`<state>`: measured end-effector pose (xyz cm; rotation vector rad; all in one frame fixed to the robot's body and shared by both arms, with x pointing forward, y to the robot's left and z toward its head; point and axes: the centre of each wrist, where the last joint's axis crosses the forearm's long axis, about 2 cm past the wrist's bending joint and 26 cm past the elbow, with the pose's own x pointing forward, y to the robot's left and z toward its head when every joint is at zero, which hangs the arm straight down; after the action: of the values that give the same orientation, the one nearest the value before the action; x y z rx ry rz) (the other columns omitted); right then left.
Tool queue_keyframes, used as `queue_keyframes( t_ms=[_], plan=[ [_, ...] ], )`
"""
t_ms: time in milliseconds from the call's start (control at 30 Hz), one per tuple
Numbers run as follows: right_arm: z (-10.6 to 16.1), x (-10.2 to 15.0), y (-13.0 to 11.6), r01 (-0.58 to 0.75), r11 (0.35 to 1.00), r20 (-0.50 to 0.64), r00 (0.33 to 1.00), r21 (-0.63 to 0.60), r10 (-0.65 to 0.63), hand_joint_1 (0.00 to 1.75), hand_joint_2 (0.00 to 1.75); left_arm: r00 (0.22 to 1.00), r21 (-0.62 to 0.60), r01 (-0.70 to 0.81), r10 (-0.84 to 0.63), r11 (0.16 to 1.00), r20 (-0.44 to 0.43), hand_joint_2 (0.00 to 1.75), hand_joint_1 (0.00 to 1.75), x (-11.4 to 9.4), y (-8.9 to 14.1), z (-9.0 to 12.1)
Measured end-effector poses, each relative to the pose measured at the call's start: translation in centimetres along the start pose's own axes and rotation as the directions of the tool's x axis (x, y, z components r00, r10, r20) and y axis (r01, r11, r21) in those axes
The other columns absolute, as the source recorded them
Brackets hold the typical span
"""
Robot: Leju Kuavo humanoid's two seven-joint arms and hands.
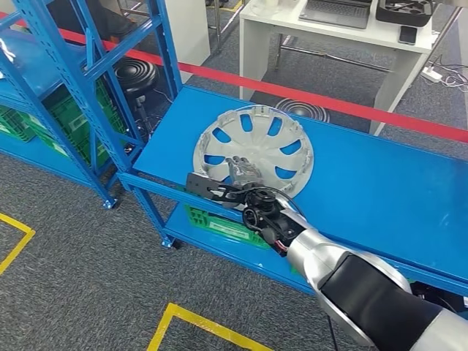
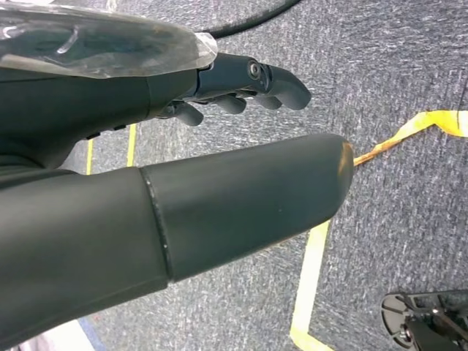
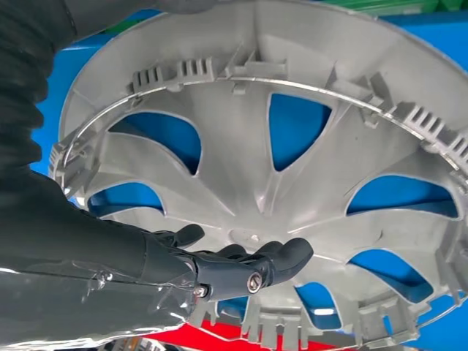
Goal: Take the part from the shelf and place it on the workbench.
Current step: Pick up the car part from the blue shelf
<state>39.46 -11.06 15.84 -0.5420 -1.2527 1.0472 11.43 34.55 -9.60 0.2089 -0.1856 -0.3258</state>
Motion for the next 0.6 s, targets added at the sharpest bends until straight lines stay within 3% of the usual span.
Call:
queue_keyframes(
  t_ms=[600],
  plan=[
    [0.4, -0.2, 1.3, 0.0, 0.998, -0.023, 1.0, 0.062, 0.001, 0.0, 1.75, 1.0, 0.004, 0.004, -0.004, 1.0, -0.005, 0.0, 0.0, -0.1, 0.2, 0.0]
  ],
)
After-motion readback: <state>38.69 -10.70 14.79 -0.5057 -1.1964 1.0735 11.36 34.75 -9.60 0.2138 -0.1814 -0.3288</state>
